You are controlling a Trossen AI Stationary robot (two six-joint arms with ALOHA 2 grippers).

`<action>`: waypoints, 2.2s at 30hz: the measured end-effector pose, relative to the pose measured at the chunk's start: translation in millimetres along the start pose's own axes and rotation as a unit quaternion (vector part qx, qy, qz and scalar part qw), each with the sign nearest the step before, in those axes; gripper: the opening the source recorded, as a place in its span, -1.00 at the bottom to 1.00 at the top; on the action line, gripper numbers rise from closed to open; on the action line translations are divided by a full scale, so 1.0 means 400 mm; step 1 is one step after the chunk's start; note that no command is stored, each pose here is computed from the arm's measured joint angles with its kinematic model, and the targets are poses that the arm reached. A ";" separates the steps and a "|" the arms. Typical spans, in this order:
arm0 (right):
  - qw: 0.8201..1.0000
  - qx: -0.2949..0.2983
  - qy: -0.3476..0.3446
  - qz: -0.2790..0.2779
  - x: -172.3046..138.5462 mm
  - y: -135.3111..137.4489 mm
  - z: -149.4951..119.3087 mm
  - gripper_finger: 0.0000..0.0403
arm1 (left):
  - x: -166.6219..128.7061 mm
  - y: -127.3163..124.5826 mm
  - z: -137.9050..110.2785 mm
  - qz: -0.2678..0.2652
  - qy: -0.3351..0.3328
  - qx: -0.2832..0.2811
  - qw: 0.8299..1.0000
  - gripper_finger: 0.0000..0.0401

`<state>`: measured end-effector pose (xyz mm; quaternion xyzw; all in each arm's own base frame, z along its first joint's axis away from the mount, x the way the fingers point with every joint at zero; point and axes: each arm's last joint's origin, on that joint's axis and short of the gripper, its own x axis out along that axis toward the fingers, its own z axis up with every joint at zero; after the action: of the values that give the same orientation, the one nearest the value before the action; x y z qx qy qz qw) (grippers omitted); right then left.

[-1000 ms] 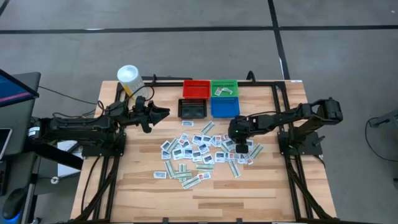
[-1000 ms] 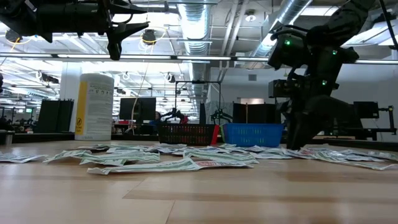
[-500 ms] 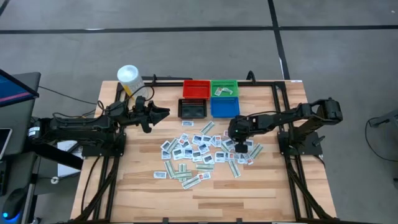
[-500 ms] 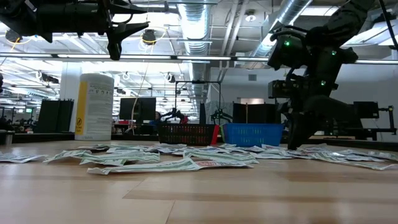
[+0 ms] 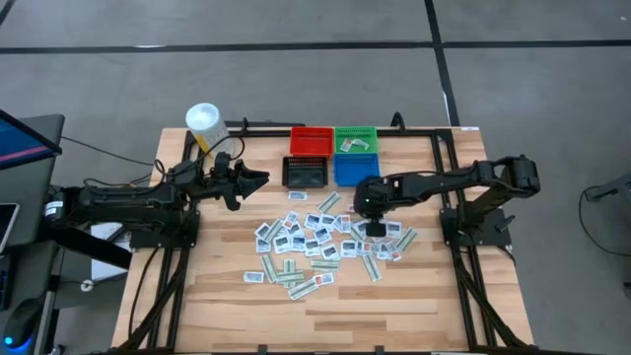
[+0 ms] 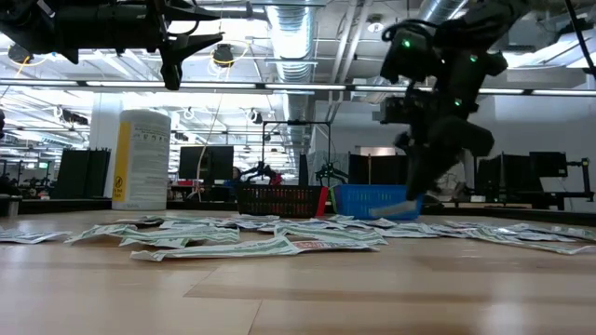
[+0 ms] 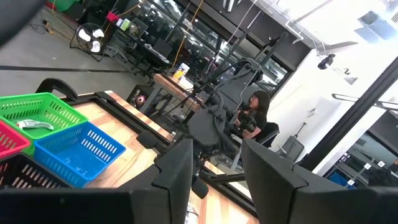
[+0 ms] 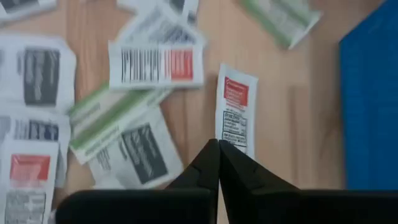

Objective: Pick & Place First Aid Supplies
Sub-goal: Put the ointment pack into the green basket

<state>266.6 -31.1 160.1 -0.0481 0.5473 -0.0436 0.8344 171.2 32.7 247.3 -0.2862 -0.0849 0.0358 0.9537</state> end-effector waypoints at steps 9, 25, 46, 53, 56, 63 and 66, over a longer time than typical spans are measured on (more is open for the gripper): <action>0.999 -0.024 -0.027 -0.001 -0.042 -0.011 0.060 -1.00 | 0.000 0.000 0.000 0.000 0.000 0.000 1.000 -0.30; 0.994 -0.068 -0.088 -0.025 -0.132 -0.060 0.162 -1.00 | 0.000 0.000 0.000 0.000 0.000 0.000 1.000 -0.30; 0.981 0.003 -0.093 -0.171 -0.175 -0.416 0.079 -1.00 | 0.000 0.000 0.000 0.000 0.000 0.000 1.000 -0.30; 0.978 0.025 -0.113 -0.174 -0.187 -0.474 0.047 -1.00 | 0.000 0.000 0.000 0.000 0.000 0.000 1.000 -0.30; 0.977 0.032 -0.114 -0.175 -0.190 -0.487 0.036 -1.00 | 0.000 0.000 0.000 0.000 0.000 0.000 1.000 -0.30; 0.983 0.037 -0.094 -0.151 -0.144 -0.511 0.018 -1.00 | 0.000 0.000 0.000 0.000 0.000 -0.001 1.000 -0.30; 0.987 0.041 -0.075 -0.137 -0.097 -0.519 0.013 -1.00 | 0.000 0.000 0.000 0.000 0.000 -0.004 1.000 -0.30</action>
<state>251.8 -232.0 224.0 -0.0914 0.4693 -0.1758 0.8605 171.2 32.7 247.4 -0.2896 -0.0852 0.0354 0.9527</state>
